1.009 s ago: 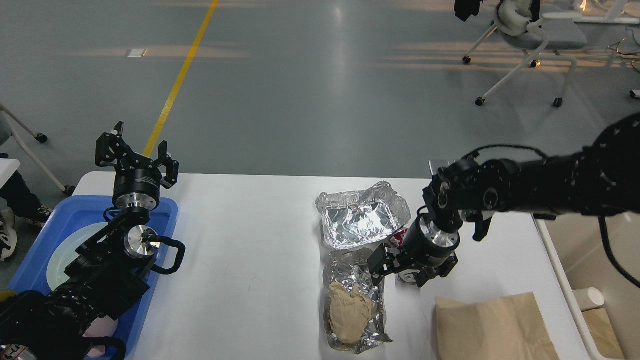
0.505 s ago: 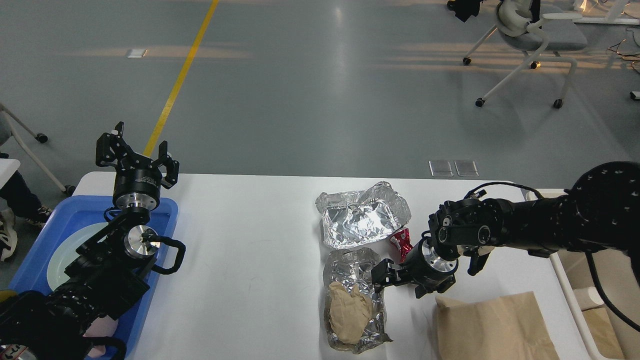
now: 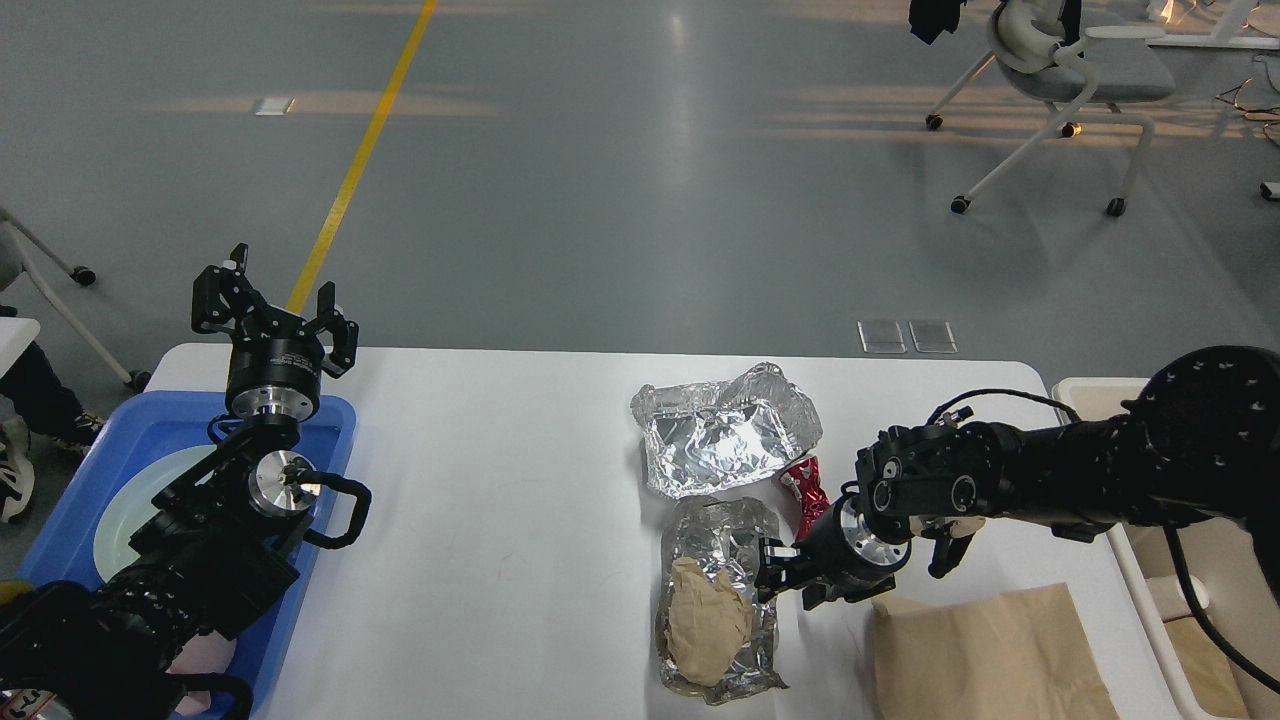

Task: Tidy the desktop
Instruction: 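Lower the right gripper onto the foil-wrapped bread and grasp it, then carry the foil-wrapped bread to the bin and release it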

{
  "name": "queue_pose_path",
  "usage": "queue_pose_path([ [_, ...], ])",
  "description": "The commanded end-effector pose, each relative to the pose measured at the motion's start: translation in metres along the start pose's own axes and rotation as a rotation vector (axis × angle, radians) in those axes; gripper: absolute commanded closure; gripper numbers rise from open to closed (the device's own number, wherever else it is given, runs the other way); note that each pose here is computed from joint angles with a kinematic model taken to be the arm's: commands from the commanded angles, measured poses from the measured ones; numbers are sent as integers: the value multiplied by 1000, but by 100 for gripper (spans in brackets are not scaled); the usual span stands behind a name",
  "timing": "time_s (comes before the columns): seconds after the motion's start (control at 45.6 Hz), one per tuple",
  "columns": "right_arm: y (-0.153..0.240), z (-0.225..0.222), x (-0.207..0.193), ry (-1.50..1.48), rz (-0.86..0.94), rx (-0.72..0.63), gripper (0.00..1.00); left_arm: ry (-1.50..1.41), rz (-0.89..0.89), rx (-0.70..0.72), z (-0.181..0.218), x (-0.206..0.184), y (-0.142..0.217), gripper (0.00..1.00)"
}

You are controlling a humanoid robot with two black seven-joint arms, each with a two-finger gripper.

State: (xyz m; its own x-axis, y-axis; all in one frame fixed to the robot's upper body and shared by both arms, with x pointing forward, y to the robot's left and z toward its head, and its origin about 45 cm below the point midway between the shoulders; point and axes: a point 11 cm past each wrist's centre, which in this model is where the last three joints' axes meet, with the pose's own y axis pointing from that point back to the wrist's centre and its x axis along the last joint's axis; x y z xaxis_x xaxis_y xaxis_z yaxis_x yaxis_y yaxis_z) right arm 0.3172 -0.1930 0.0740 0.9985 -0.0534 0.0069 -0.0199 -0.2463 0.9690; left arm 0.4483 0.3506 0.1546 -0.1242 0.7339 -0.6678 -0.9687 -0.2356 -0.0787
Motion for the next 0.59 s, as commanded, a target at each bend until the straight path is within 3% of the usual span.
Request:
queue_pose_path([
  [0.0, 1, -3, -5, 1, -50, 7, 100, -1, 1, 0, 0, 0, 0, 4],
  [0.132, 8, -24, -10, -30, -136, 98, 100, 0, 0, 0, 0, 0, 0, 4],
  [0.57, 58, -10, 21, -75, -68, 131, 100, -1, 1, 0, 0, 0, 0, 4],
])
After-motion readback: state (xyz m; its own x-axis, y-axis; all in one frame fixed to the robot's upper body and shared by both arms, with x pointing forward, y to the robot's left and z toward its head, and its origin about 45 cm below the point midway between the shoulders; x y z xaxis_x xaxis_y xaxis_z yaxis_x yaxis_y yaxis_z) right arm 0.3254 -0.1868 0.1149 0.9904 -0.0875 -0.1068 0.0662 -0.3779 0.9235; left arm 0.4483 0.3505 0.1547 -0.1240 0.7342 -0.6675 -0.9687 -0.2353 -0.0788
